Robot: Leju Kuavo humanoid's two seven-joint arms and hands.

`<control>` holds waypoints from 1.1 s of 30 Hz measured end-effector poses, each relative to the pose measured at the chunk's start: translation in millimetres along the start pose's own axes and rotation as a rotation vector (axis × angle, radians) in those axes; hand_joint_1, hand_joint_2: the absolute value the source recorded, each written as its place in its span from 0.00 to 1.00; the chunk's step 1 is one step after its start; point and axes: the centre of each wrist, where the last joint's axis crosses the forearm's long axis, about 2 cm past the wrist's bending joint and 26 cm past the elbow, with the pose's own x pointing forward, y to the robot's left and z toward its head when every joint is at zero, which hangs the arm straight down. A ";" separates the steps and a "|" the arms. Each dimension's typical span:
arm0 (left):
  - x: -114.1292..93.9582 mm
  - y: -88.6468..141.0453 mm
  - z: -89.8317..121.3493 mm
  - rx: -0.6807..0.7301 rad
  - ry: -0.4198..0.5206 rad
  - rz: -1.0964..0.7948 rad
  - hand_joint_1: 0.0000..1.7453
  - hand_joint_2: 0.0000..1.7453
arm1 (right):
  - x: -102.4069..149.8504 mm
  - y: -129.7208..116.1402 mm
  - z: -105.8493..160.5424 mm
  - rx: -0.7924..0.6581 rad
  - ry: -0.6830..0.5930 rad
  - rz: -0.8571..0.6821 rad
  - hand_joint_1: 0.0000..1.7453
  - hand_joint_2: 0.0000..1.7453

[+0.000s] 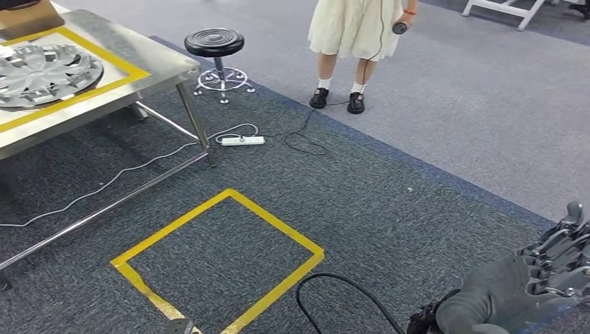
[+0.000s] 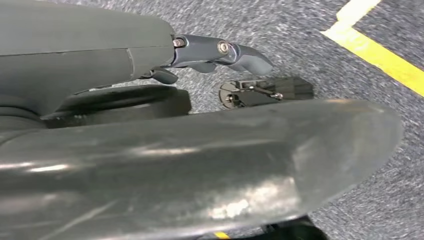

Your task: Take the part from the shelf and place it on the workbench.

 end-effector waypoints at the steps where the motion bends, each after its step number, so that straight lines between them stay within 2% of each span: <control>1: 0.2 0.1 -0.1 0.000 0.000 -0.001 0.00 0.00 | 0.0 0.0 -0.1 0.000 0.000 0.000 0.00 0.00; 33: 2.2 1.1 -0.7 -0.002 -0.010 -0.010 0.00 0.00 | -0.2 -1.5 -3.4 0.001 -0.018 0.022 0.00 0.00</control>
